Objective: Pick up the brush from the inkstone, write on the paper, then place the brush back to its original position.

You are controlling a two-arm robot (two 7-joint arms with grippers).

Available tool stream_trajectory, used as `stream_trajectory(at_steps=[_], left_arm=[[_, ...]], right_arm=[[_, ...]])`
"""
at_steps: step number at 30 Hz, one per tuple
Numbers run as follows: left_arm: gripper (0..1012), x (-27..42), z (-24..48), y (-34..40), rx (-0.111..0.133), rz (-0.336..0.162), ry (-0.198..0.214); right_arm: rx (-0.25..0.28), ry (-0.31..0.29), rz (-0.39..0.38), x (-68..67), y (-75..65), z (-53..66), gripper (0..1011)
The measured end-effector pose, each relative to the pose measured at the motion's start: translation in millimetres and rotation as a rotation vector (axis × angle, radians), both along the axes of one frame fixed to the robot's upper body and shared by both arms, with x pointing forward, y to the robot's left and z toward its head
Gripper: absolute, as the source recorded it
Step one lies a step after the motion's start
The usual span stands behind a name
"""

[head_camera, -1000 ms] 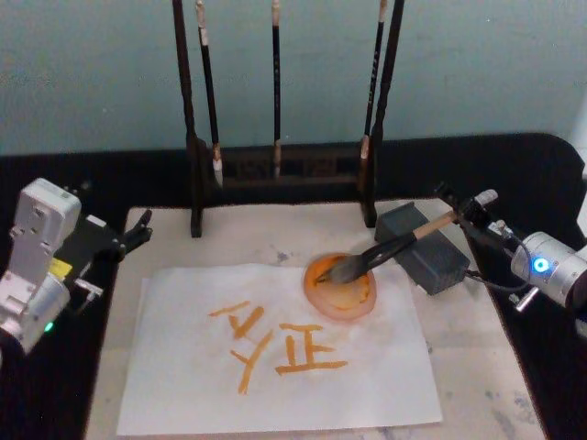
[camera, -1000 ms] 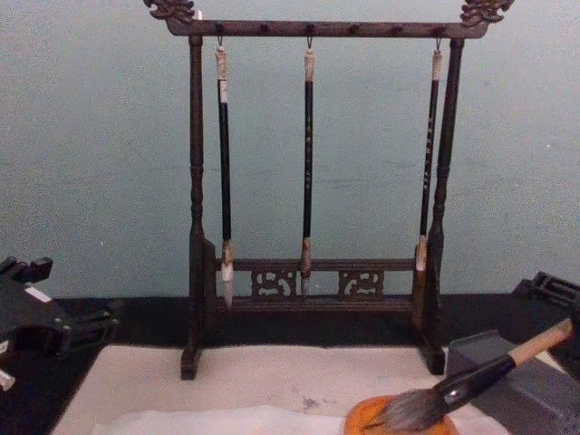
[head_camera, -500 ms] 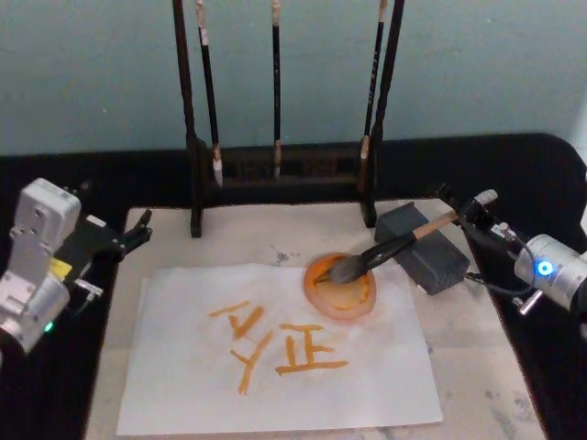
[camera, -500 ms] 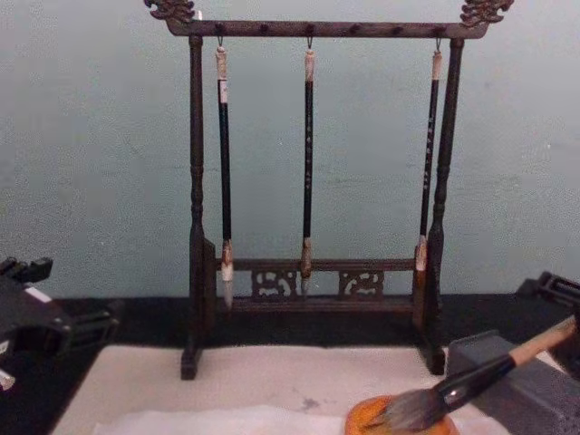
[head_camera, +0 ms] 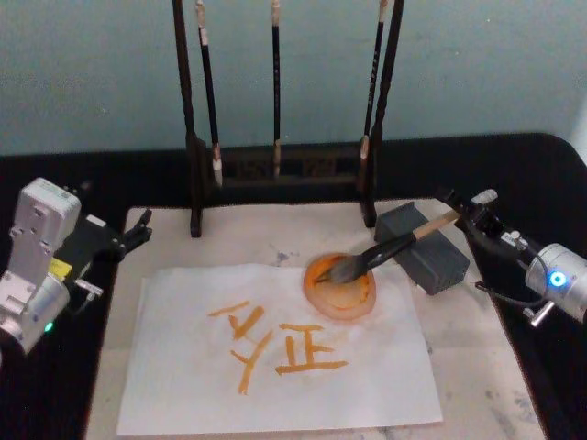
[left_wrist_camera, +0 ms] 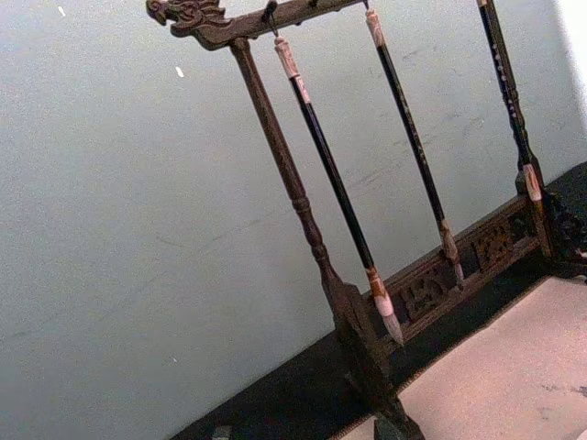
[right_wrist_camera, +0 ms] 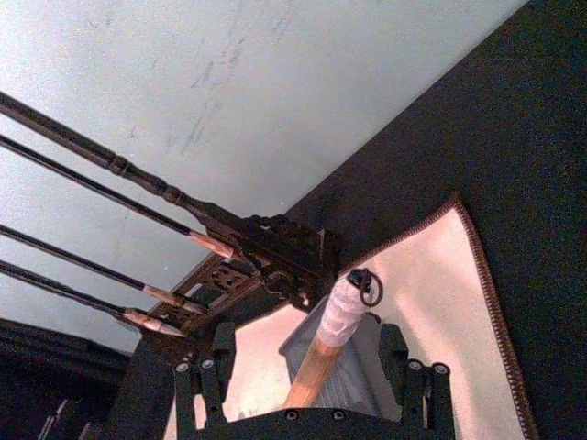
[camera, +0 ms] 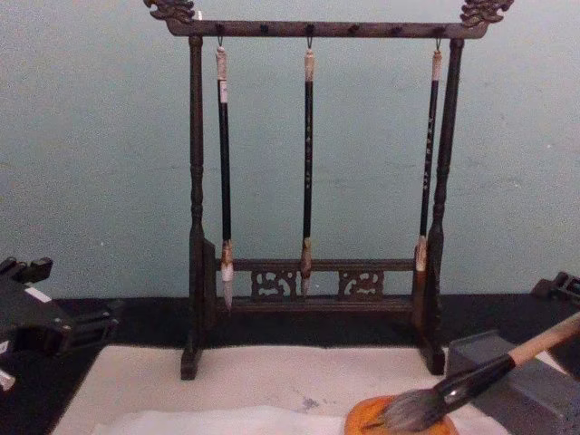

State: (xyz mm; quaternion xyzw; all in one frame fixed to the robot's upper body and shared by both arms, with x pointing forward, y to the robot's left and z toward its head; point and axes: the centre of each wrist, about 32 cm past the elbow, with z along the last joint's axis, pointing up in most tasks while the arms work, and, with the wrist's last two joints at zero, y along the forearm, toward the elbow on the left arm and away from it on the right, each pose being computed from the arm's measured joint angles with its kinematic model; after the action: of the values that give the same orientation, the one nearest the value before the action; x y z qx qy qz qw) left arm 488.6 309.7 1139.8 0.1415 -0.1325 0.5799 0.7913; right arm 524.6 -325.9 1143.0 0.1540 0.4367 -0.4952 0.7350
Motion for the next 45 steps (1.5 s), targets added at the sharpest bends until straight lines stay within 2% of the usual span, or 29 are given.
stream_trajectory(at_steps=[15, 19, 22, 25, 28, 32, 33, 34, 41, 45], left_arm=[[1010, 0.0, 0.0, 0.0, 0.000, 0.000, 0.000], [1010, 0.0, 0.0, 0.0, 0.000, 0.000, 0.000], [1010, 0.0, 0.0, 0.0, 0.000, 0.000, 0.000], [1009, 0.0, 0.0, 0.0, 0.000, 0.000, 0.000], [1010, 0.0, 0.0, 0.0, 0.000, 0.000, 0.000], [1010, 0.0, 0.0, 0.0, 0.000, 0.000, 0.000], [1009, 0.0, 0.0, 0.0, 0.000, 0.000, 0.000], [1010, 0.0, 0.0, 0.0, 0.000, 0.000, 0.000], [1010, 0.0, 0.0, 0.0, 0.000, 0.000, 0.000], [1010, 0.0, 0.0, 0.0, 0.000, 0.000, 0.000]], right_arm=[[-0.003, -0.002, 0.000, -0.9, 0.5, 0.1, 1000], [-0.003, -0.002, 0.000, -0.7, 0.5, 0.1, 903], [-0.003, -0.001, 0.000, -0.6, 0.4, 0.1, 874], [-0.003, -0.001, 0.000, -0.5, 0.3, 0.0, 730], [-0.002, -0.001, 0.000, -0.5, 0.3, -0.1, 674], [-0.002, -0.001, 0.000, -0.3, 0.3, -0.1, 531], [-0.002, -0.001, 0.000, -0.3, 0.4, -0.1, 469], [-0.002, -0.001, 0.000, -0.3, 0.3, -0.1, 469], [-0.003, 0.000, 0.001, -0.1, 0.4, -0.1, 222], [-0.002, -0.001, 0.001, 0.0, 0.4, 0.0, 180]])
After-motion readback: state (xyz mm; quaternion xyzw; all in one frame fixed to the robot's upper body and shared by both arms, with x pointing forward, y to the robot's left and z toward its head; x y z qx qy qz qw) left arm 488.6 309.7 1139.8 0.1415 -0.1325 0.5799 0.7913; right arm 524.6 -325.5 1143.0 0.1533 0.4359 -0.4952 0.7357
